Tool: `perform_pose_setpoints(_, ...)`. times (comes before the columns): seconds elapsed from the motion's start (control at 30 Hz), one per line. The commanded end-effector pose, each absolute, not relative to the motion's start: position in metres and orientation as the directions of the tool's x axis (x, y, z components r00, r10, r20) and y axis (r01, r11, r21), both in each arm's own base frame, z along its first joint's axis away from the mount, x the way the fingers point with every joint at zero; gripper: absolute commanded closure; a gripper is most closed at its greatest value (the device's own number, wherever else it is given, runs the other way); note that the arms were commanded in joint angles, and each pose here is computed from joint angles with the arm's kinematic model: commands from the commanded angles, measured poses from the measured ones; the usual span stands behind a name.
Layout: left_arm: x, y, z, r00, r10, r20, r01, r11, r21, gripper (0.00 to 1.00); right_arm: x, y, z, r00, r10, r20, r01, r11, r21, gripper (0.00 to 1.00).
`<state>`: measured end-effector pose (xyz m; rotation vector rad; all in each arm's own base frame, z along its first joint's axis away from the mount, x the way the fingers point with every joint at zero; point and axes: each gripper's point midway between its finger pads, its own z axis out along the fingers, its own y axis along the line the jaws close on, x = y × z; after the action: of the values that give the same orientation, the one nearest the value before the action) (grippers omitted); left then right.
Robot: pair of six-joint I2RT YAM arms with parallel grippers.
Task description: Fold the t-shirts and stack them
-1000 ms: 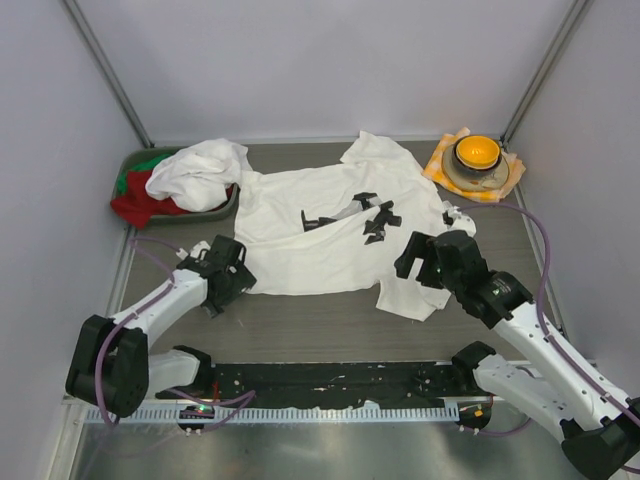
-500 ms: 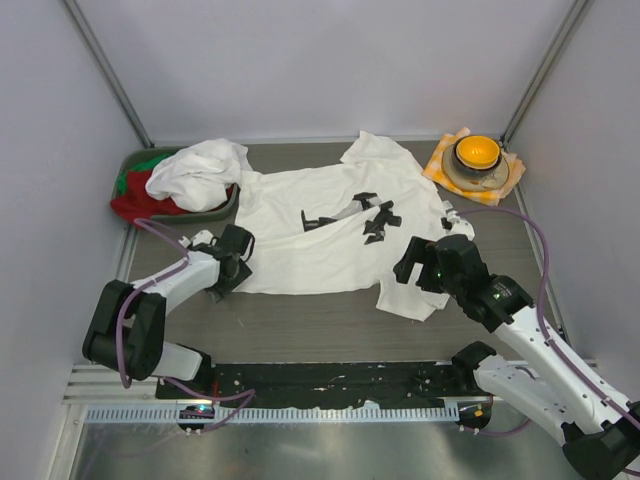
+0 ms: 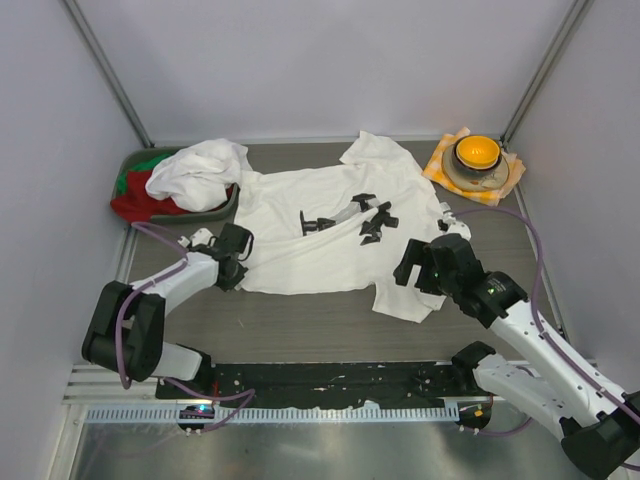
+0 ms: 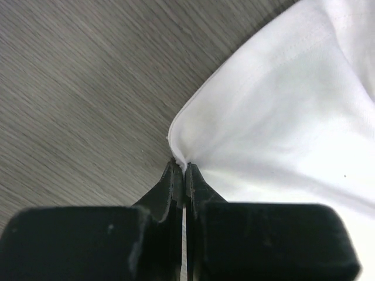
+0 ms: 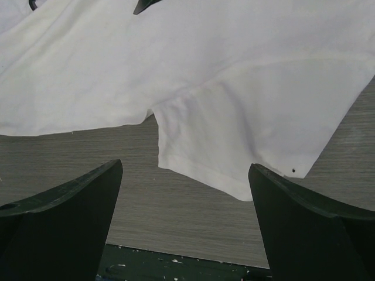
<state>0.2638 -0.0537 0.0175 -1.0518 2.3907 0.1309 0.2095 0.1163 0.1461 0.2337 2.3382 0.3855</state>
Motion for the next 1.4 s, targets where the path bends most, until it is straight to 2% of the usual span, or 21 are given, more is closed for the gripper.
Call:
perform_pose_setpoints(0.0, 0.257, -0.056, 0.031, -0.557, -0.675, -0.484, -0.706, 0.692, -0.153, 1.00, 0.200, 0.115, 0.135, -0.749, 0.295, -0.593, 0.109, 0.938, 0.328, 0.06)
perform_pose_setpoints(0.13, 0.261, -0.051, 0.055, -0.539, -0.657, -0.527, -0.693, 0.701, -0.166, 1.00, 0.180, 0.116, 0.124, -0.790, 0.332, -0.515, 0.156, 0.922, 0.354, 0.08)
perform_pose_setpoints(0.27, 0.265, -0.051, 0.071, -0.520, -0.659, -0.543, -0.682, 0.703, -0.200, 1.00, 0.169, 0.106, 0.122, -0.781, 0.381, -0.494, 0.221, 0.909, 0.352, 0.11)
perform_pose_setpoints(0.6, 0.281, -0.051, 0.100, -0.495, -0.667, -0.556, -0.658, 0.706, -0.261, 1.00, 0.154, 0.093, 0.061, -0.797, 0.457, -0.396, 0.379, 0.887, 0.262, 0.20)
perform_pose_setpoints(1.0, 0.292, -0.023, 0.120, -0.468, -0.683, -0.560, -0.679, 0.684, -0.267, 1.00, 0.166, 0.090, 0.022, -0.780, 0.493, -0.385, 0.459, 0.869, 0.181, 0.22)
perform_pose_setpoints(1.17, 0.294, -0.025, 0.115, -0.478, -0.684, -0.551, -0.679, 0.686, -0.262, 1.00, 0.181, 0.100, 0.016, -0.771, 0.495, -0.399, 0.451, 0.868, 0.207, 0.23)
perform_pose_setpoints(1.23, 0.294, -0.026, 0.113, -0.481, -0.686, -0.546, -0.678, 0.686, -0.264, 1.00, 0.185, 0.101, 0.013, -0.773, 0.491, -0.402, 0.448, 0.871, 0.201, 0.28)
perform_pose_setpoints(1.27, 0.294, -0.026, 0.110, -0.485, -0.686, -0.543, -0.680, 0.686, -0.259, 1.00, 0.187, 0.102, 0.013, -0.774, 0.485, -0.407, 0.442, 0.874, 0.202, 0.38)
perform_pose_setpoints(1.33, 0.294, -0.028, 0.107, -0.490, -0.688, -0.536, -0.679, 0.686, -0.259, 1.00, 0.191, 0.103, 0.014, -0.768, 0.484, -0.419, 0.438, 0.875, 0.208, 0.50)
perform_pose_setpoints(1.37, 0.294, -0.029, 0.106, -0.489, -0.690, -0.533, -0.679, 0.685, -0.264, 1.00, 0.194, 0.103, 0.015, -0.766, 0.481, -0.426, 0.435, 0.876, 0.207, 0.67)
